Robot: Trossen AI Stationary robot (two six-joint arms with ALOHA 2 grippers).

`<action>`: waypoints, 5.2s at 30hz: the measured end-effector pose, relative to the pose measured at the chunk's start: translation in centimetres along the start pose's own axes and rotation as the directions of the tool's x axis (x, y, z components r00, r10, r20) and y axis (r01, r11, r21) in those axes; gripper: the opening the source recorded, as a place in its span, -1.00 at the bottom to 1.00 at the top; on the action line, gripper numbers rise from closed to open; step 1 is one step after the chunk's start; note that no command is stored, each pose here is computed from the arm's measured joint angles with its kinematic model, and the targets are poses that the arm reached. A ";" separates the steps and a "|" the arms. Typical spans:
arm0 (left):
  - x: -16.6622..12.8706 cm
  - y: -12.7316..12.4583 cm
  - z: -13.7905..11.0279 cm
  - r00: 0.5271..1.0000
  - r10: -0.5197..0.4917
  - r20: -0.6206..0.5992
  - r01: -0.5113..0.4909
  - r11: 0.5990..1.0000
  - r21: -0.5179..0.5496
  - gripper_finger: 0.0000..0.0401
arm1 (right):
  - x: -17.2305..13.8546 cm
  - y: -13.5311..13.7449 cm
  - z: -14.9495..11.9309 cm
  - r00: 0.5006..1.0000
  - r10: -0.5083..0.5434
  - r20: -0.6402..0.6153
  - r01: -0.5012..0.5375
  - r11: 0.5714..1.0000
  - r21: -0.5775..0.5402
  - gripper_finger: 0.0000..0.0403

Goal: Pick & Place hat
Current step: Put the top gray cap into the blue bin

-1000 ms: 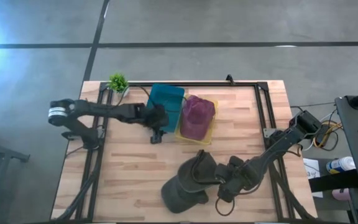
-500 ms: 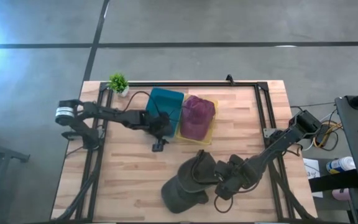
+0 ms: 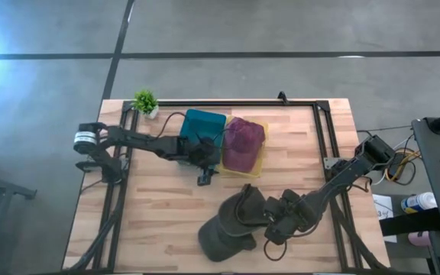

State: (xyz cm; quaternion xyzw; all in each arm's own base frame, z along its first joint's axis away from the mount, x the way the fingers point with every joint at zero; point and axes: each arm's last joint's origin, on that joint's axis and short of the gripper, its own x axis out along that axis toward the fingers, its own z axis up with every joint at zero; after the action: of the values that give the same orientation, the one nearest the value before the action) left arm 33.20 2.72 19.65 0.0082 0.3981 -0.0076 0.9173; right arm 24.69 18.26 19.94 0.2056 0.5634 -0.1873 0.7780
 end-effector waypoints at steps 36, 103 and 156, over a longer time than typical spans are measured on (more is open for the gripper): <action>3.8 0.0 1.8 0.989 0.066 -0.135 -0.067 0.998 -0.003 0.08 | 0.5 -0.3 -0.6 1.000 -0.014 0.002 0.014 0.999 0.032 0.22; -0.3 -15.5 1.5 0.977 -0.211 0.037 0.207 0.975 0.085 0.08 | 3.3 1.6 5.6 0.954 0.272 0.125 -0.226 0.928 -0.297 -0.90; -3.5 -14.4 6.1 0.913 -0.408 0.010 0.403 0.899 -0.172 -0.97 | -5.2 -2.7 10.8 0.755 0.655 0.018 -0.642 0.745 -0.181 -0.30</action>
State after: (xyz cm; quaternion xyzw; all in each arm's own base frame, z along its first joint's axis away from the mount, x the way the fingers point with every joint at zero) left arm 34.97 -11.74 26.24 -0.1530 0.4023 -0.1642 0.8876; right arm 30.38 10.58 27.68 0.3163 0.4383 0.1332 0.8307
